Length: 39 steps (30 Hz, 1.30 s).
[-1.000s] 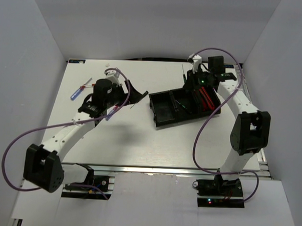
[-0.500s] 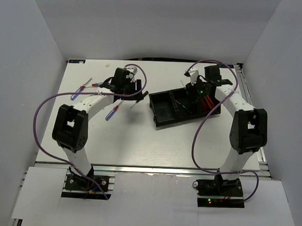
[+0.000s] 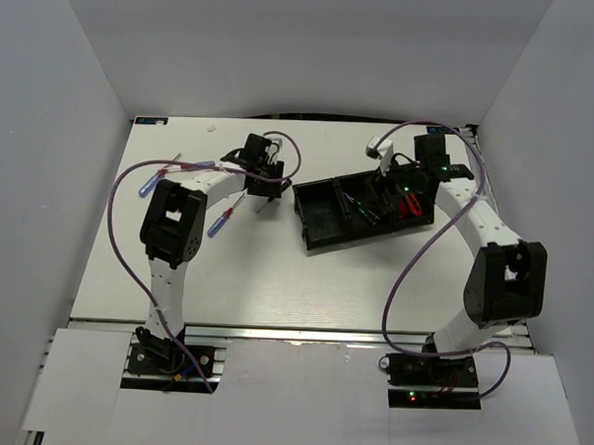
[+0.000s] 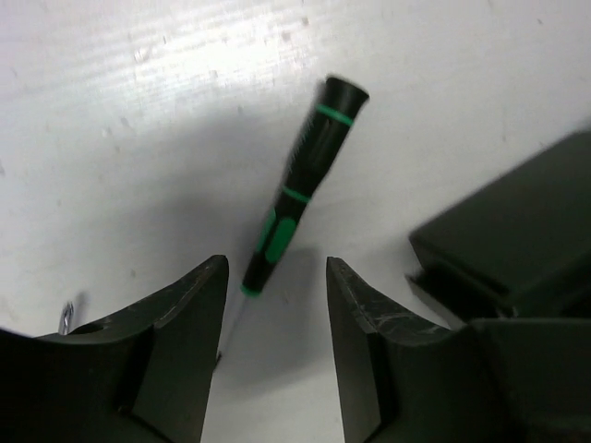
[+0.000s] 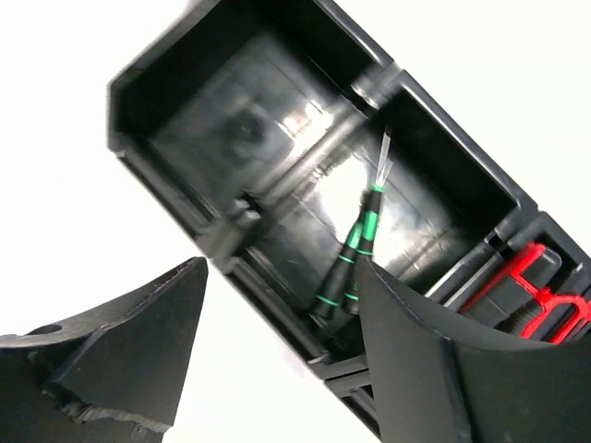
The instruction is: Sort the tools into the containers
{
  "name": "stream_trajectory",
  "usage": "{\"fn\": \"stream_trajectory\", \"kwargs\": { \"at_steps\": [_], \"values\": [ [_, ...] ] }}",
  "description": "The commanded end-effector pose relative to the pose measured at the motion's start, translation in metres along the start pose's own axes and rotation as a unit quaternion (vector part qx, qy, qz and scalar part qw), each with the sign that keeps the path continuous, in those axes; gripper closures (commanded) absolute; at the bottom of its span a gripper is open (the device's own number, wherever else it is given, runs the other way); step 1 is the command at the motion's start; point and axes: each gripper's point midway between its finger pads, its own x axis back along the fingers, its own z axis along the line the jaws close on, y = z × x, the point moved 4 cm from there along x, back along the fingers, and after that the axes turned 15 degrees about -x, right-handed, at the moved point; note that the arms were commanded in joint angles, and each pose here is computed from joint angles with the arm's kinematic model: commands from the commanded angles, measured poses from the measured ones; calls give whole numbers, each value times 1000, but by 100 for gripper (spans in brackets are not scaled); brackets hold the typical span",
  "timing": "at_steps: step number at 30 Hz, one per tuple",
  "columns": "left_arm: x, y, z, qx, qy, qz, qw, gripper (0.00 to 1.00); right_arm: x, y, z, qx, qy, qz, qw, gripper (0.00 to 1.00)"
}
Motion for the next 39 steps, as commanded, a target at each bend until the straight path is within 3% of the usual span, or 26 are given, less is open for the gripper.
{"fn": "stream_trajectory", "kwargs": {
  "at_steps": [1,7,17,21,25,30,32,35,39],
  "values": [
    [0,28,9,-27,22,-31,999,43,15,10,27,39,57,-45,997,28],
    [-19,32,16,-62,49,-19,997,48,21,8,35,34,75,-57,995,27],
    [-24,5,10,-67,37,21,997,70,28,14,33,20,78,-73,994,27],
    [-14,-2,9,-64,33,24,997,68,30,18,34,23,79,-76,994,27],
    [-12,-16,8,-63,29,39,997,59,30,20,35,21,83,-77,993,27],
    [-13,-35,-4,-42,0,59,997,58,32,20,36,19,83,-79,993,27],
    [-14,-48,-7,-35,-1,73,997,62,32,20,37,19,85,-80,993,26],
    [-11,-56,-6,-19,8,82,996,79,34,19,40,18,86,-80,993,27],
    [4,-43,-6,-3,16,61,998,92,35,19,43,18,92,-78,992,24]
  ]
}}
